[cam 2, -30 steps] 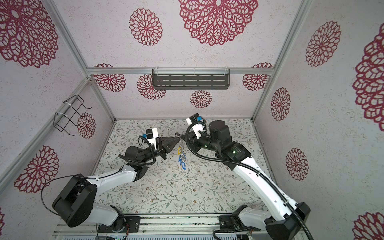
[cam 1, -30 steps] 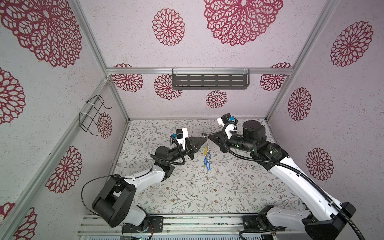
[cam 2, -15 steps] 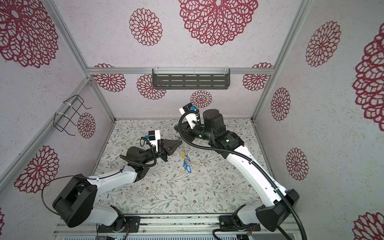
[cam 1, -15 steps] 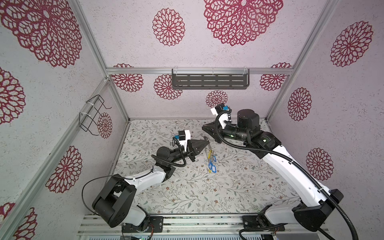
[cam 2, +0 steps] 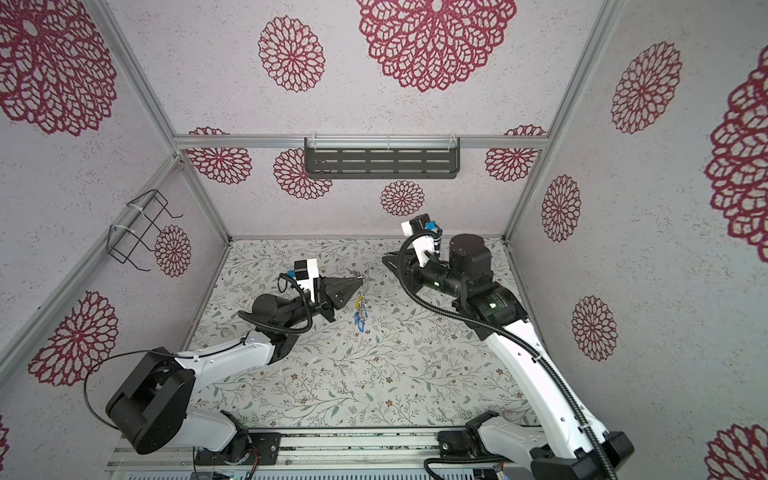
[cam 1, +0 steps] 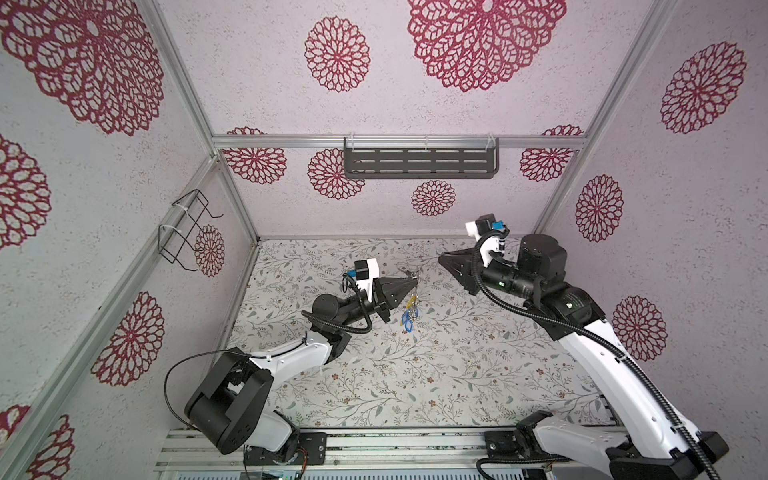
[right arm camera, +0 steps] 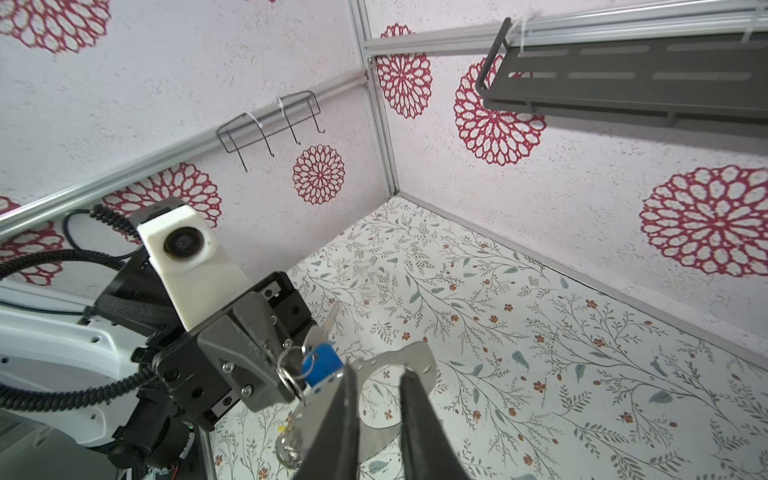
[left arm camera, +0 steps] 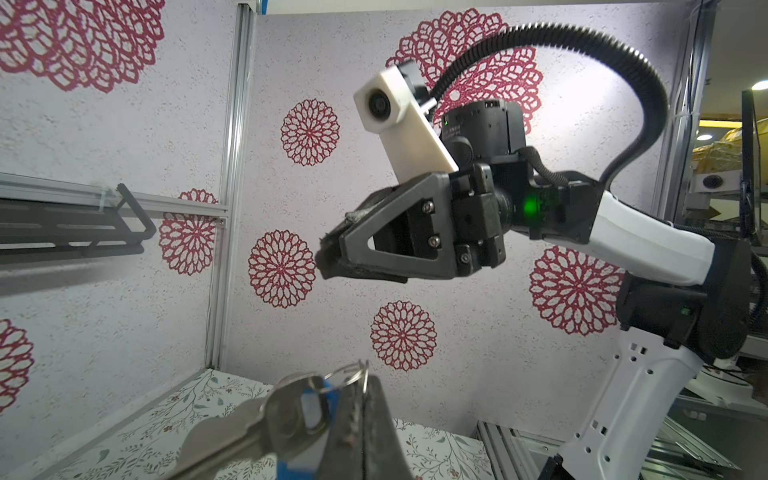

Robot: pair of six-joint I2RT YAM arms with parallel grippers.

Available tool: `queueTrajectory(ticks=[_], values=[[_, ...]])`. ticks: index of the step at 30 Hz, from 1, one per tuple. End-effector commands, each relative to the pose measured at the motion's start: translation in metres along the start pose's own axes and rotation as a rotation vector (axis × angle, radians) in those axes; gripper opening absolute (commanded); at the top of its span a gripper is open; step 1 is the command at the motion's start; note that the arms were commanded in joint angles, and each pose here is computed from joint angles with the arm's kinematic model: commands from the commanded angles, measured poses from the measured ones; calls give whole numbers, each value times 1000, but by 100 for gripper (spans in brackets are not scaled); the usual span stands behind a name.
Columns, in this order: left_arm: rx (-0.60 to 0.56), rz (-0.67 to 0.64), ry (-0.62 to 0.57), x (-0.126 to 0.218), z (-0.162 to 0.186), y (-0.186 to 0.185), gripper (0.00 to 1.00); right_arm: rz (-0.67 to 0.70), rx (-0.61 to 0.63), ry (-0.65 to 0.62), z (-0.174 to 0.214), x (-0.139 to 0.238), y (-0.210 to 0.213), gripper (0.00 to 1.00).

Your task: Remove the keys from the keyring

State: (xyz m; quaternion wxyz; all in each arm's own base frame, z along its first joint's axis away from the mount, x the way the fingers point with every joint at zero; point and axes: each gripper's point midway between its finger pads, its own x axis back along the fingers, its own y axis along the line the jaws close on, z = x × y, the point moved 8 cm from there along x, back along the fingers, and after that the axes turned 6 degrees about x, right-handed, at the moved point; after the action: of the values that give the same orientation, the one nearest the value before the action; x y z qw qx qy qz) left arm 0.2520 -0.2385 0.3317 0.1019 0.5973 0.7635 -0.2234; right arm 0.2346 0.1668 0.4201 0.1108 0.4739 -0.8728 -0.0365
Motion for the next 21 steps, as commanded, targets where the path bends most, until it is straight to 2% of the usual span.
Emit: queueTrajectory(ticks=[1,9,18,21], values=[[3,-15,-97,-3,-19,0,0,-199,-68,-95,2,-9,6,16],[71,-53,-139,-2,-26,2,0,-363,-135,-184,4,-20,9,20],[121,-102,-135,-5,-31,5,0,-402,-131,-202,-2,-23,11,21],[121,-102,-141,-4,-33,4,0,-411,-135,-189,-2,-28,11,24]])
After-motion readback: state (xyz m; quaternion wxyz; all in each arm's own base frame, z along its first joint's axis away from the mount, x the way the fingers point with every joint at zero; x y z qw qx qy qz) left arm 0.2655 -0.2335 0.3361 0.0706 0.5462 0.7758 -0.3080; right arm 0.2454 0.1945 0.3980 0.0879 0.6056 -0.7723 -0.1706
